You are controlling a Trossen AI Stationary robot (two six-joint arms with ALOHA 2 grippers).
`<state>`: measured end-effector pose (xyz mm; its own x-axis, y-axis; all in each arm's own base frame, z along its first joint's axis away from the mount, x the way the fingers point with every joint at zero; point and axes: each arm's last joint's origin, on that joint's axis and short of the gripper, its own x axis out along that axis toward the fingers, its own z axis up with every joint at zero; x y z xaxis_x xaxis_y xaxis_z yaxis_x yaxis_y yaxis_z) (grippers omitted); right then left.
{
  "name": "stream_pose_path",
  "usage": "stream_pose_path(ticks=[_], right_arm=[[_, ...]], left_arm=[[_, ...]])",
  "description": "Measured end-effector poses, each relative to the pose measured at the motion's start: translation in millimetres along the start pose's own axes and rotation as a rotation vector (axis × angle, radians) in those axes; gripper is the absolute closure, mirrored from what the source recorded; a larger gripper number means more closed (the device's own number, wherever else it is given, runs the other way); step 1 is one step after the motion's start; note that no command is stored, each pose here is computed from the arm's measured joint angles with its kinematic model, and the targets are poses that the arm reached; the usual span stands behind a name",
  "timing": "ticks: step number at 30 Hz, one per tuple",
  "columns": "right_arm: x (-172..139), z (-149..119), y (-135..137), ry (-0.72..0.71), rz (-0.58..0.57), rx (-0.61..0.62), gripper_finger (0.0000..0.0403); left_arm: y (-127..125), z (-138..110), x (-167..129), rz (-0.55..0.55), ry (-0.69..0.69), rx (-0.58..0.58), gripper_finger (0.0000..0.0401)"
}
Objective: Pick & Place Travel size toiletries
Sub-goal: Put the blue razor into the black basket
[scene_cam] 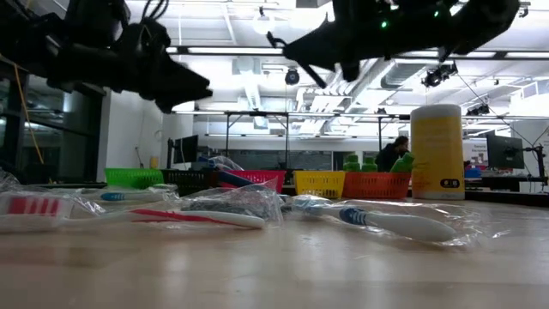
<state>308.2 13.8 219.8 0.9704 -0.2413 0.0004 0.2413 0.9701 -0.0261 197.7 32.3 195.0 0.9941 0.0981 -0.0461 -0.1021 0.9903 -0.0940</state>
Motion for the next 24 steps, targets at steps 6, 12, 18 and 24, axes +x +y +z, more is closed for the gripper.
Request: stream_pose_path(ticks=[6,12,18,24], right_arm=[[14,-10,-1,-0.169,0.063,0.016,0.0376],[22,-16,-1,-0.265,0.092,0.029,0.0376],[29,-18,1,-0.261,0.102,0.001,0.0376],[29,-19,1,-0.254,0.101,-0.002,0.0376]], left_arm=[[-5,-3,12,-0.021,-0.085,0.015,0.0180],[-7,0,41,-0.064,-0.073,0.010,0.0129],[-7,10,77,-0.093,-0.073,0.012,0.0119],[-9,18,100,-0.173,-0.078,0.008,0.0118]])
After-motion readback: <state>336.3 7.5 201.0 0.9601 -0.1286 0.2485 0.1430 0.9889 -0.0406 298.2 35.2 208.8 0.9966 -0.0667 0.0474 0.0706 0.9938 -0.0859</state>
